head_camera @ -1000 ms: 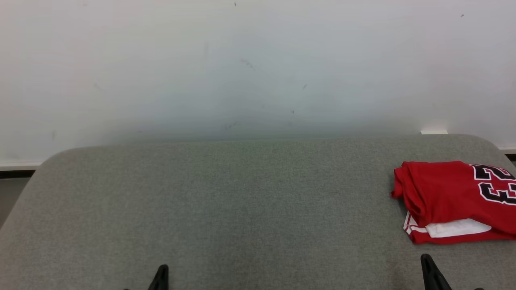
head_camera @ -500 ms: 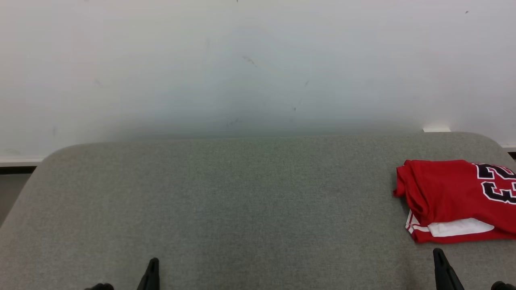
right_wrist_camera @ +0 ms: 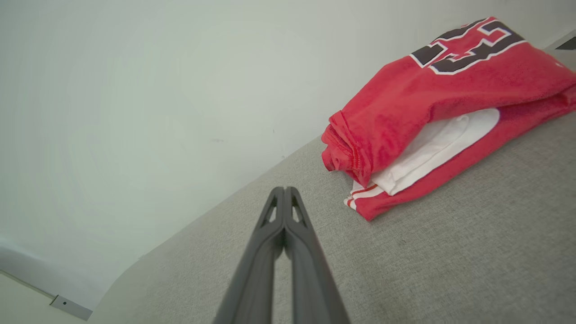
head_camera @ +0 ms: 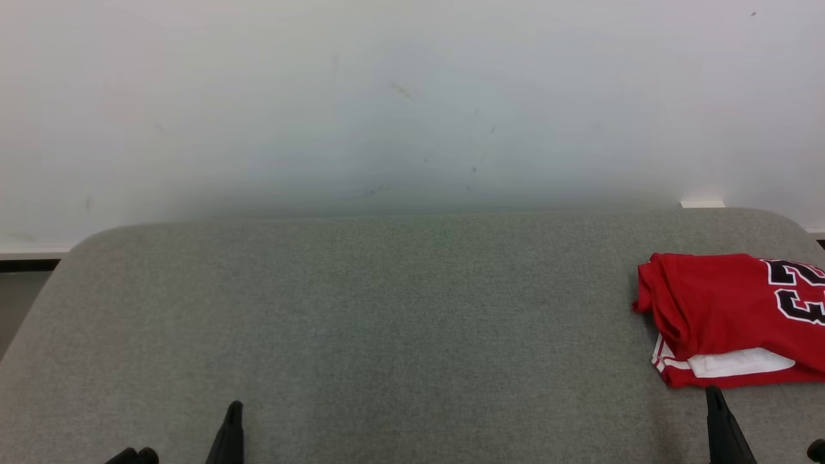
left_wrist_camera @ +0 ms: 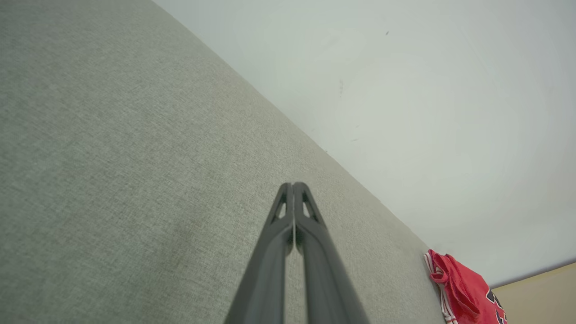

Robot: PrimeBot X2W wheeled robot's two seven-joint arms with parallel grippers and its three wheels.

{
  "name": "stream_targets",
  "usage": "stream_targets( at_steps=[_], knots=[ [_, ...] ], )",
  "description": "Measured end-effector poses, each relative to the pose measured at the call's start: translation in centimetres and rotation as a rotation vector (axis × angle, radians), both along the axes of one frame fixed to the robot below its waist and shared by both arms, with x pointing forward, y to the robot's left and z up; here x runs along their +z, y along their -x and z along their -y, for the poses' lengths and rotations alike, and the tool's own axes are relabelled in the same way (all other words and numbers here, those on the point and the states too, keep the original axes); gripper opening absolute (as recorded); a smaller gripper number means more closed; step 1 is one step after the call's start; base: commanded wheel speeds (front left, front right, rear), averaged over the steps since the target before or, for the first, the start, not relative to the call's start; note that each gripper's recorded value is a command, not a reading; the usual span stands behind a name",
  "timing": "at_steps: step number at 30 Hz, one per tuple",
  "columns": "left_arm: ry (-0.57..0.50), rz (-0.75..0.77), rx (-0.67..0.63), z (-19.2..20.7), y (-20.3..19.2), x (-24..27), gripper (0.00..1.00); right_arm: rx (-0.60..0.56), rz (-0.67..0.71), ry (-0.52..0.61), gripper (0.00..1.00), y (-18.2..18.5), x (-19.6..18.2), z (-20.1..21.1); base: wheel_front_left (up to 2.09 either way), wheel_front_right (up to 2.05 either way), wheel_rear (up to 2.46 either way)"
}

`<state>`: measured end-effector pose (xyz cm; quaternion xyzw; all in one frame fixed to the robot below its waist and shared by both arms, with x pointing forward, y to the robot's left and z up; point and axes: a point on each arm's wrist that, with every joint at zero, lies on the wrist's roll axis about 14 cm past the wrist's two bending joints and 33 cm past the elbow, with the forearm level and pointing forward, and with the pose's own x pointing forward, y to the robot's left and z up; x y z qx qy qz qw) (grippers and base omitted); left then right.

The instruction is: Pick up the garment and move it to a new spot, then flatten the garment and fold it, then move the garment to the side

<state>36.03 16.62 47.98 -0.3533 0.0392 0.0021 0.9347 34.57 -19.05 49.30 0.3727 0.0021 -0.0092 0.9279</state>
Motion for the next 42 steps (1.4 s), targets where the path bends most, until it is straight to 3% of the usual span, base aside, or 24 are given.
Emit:
stream_targets(
  at_steps=[42],
  knots=[
    [0.469,-0.002,0.048,-1.7,-1.6,1.2,0.0,-0.014,-0.007,-0.444,0.0,-2.3,0.7,0.8,0.0,0.0,0.0]
  ],
)
